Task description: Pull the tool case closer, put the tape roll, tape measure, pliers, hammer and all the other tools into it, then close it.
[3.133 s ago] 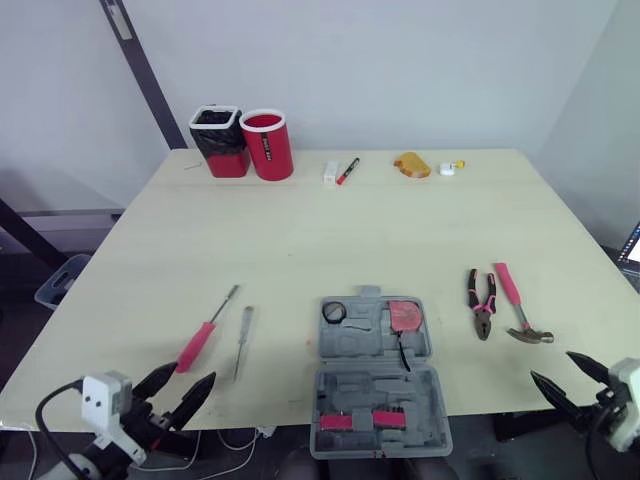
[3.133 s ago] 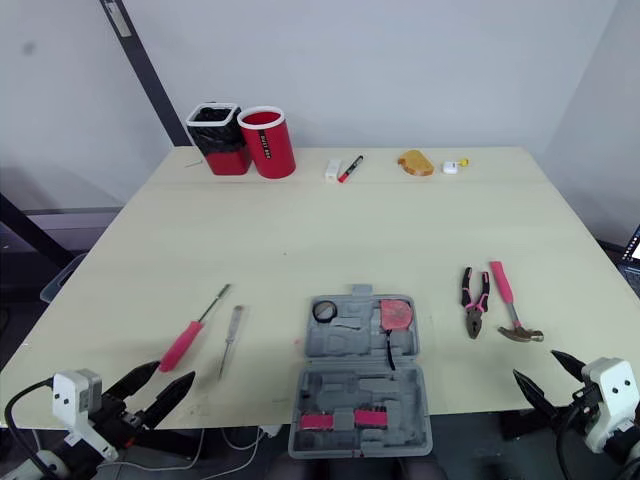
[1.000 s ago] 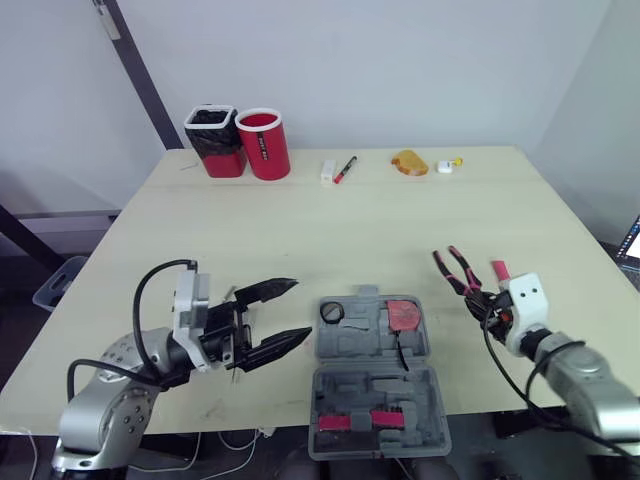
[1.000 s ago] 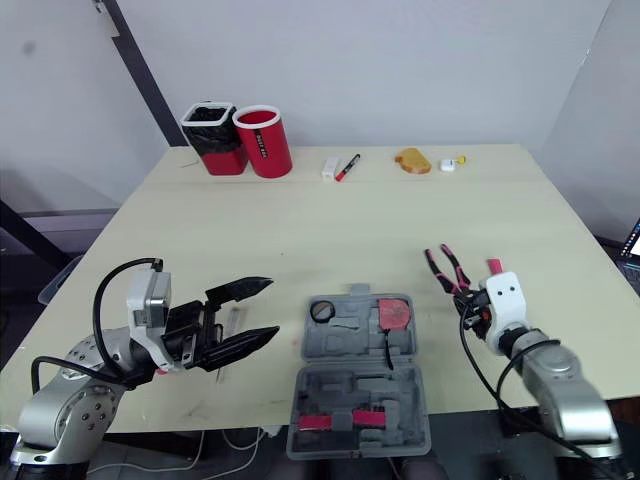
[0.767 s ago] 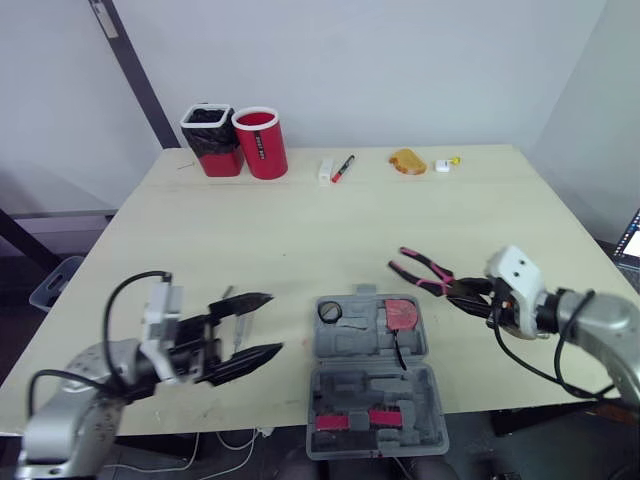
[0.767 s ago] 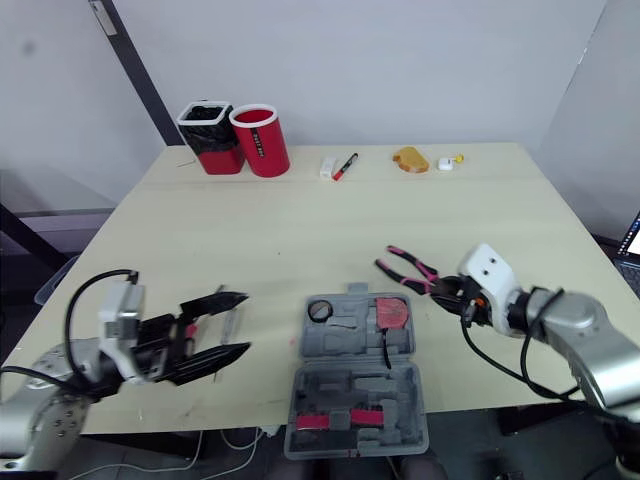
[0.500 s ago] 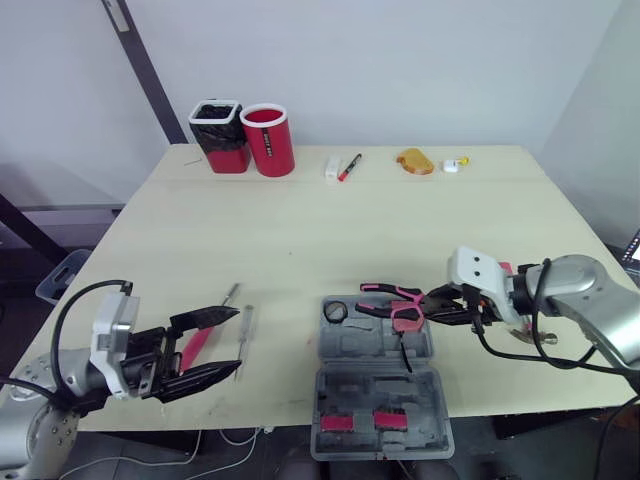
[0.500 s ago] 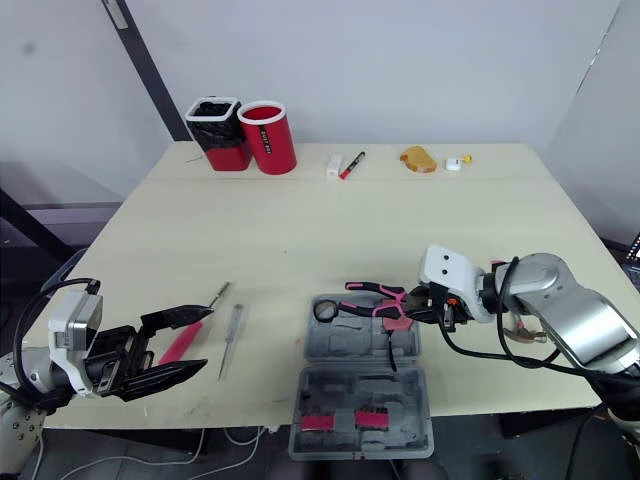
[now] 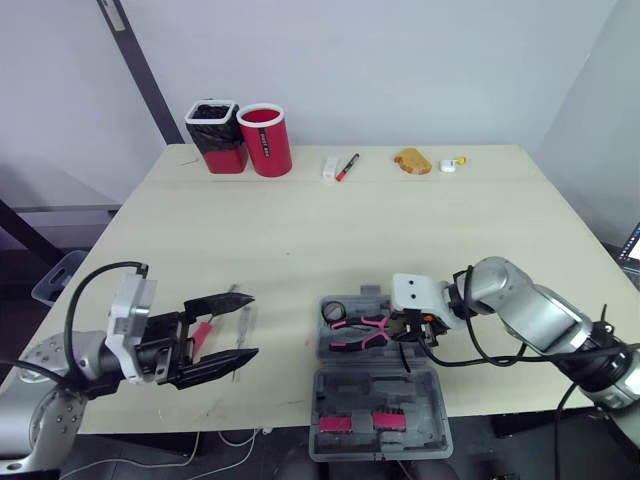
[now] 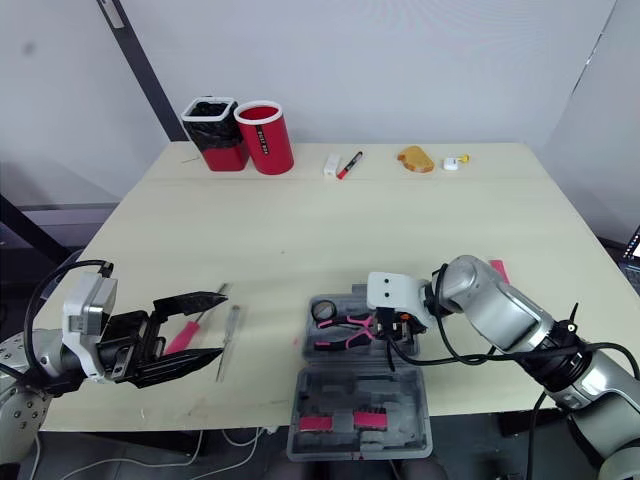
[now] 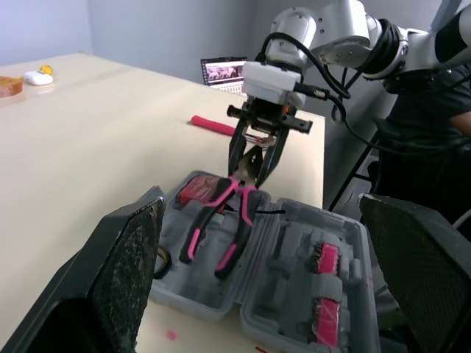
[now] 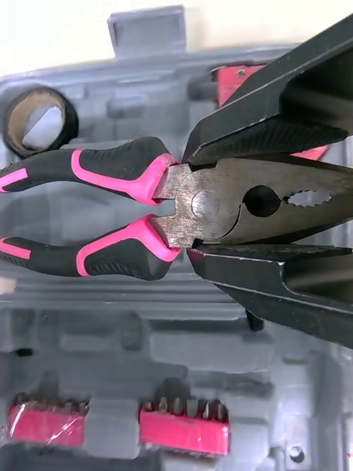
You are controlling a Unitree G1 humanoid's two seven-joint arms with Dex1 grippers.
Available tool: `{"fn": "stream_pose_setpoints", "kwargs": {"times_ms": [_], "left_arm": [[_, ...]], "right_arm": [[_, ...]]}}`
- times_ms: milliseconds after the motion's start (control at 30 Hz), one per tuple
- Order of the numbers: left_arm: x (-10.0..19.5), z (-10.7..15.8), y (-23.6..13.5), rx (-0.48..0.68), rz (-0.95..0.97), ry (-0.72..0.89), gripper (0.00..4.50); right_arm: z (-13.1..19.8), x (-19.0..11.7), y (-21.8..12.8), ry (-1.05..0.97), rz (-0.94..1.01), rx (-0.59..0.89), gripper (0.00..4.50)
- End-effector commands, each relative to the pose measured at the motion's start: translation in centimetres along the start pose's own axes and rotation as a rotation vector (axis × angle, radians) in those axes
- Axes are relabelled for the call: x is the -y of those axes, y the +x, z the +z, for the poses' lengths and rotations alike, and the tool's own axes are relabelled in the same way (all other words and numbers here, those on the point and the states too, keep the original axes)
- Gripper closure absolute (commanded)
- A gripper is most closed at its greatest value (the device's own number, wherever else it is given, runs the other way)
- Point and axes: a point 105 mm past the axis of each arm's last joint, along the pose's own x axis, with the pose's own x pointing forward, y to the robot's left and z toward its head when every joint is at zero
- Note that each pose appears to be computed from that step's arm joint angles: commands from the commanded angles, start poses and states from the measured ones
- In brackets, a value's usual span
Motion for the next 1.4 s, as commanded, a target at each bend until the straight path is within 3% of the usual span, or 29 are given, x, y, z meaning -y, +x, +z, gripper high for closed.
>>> {"fn": "stream_pose_setpoints", "kwargs": {"times_ms": [33, 667, 1033, 1067, 1233, 1400], "left_arm": [[0.4, 0.7, 0.6, -0.001, -0.023, 0.032, 0.0], [-1.0, -0.4, -1.4, -0.125, -0.071, 0.112, 0.0], [-0.9, -1.3, -1.6, -0.125, -0.098, 0.136, 0.0], [-0.9, -1.3, -1.6, -0.124, -0.099, 0.136, 0.0], [-0.8, -1.9, -1.9, -0.118, -0.098, 0.127, 0.0], [-0.6, -2.3, -2.2, -0.108, -0.092, 0.116, 0.0]], "right_arm": [[0.6, 0.3, 0.2, -0.052, -0.007, -0.023, 3.51], [0.7, 0.4, 4.0, -0.035, 0.035, -0.042, 3.51], [-0.1, 0.2, 5.2, 0.01, 0.061, -0.053, 3.51], [-0.3, 0.1, 5.3, 0.008, 0.067, -0.055, 2.71], [-0.8, 0.8, 5.5, -0.02, 0.028, -0.043, 1.21], [0.9, 1.2, 3.4, -0.011, -0.004, 0.166, 1.21]]}}
